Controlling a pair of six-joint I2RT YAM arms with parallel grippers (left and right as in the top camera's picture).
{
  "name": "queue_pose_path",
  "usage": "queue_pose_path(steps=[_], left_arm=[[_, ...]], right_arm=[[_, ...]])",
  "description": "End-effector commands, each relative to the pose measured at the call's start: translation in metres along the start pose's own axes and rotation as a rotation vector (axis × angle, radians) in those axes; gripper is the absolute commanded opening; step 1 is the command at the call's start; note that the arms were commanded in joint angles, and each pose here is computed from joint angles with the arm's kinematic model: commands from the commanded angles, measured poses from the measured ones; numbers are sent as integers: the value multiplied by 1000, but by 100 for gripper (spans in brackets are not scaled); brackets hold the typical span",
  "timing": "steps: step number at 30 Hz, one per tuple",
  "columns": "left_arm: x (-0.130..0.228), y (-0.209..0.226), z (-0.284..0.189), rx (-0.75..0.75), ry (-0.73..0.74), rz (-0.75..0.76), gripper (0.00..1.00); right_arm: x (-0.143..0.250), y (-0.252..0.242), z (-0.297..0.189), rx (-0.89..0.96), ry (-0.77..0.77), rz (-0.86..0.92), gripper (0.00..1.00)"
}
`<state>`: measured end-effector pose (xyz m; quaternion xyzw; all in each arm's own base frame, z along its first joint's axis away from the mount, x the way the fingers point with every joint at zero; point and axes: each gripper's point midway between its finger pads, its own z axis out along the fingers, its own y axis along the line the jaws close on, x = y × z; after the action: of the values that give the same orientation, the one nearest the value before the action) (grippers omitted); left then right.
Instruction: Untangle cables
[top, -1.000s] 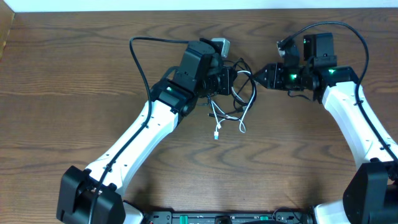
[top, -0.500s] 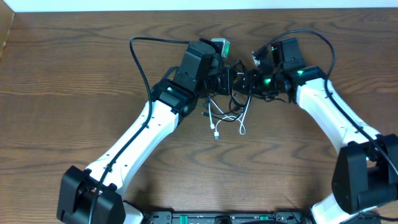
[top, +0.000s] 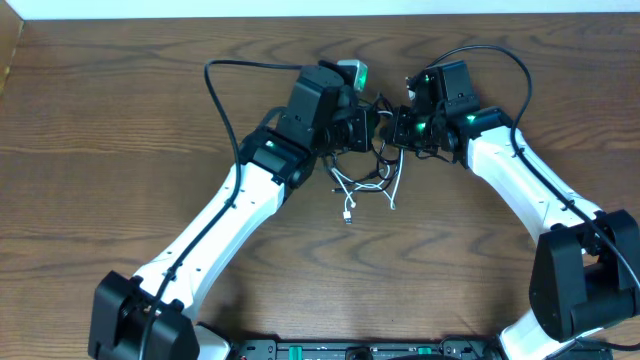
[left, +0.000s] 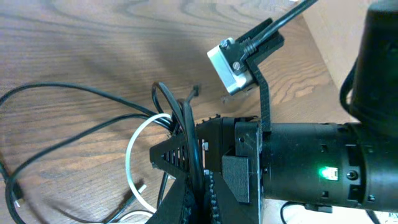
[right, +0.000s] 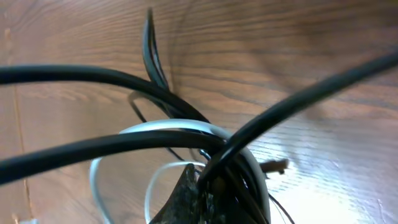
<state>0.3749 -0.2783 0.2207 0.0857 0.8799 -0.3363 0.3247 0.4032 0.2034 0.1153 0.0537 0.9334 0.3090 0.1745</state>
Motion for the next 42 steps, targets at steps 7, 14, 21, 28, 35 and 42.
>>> queue_pose_path(steps=[7, 14, 21, 28, 35, 42], left_arm=[[-34, 42, -34, -85, -81, -76, 7], [-38, 56, -38, -110, -87, -100, 7], [-37, 56, -38, -110, -85, -100, 8], [-39, 49, -38, -74, -87, -131, 7], [-35, 41, -37, -27, -63, -141, 8], [-46, 36, -38, -1, -105, -208, 7]], right_arm=[[-6, 68, -95, -476, -8, -249, 1], [-22, 47, -152, -413, -133, -198, 1], [-24, 32, -150, -345, -143, -166, 1], [-18, 49, -118, -257, -139, -231, 1], [-8, 66, -101, -255, -125, -323, 76], [-13, 35, -113, -196, -120, -232, 79]])
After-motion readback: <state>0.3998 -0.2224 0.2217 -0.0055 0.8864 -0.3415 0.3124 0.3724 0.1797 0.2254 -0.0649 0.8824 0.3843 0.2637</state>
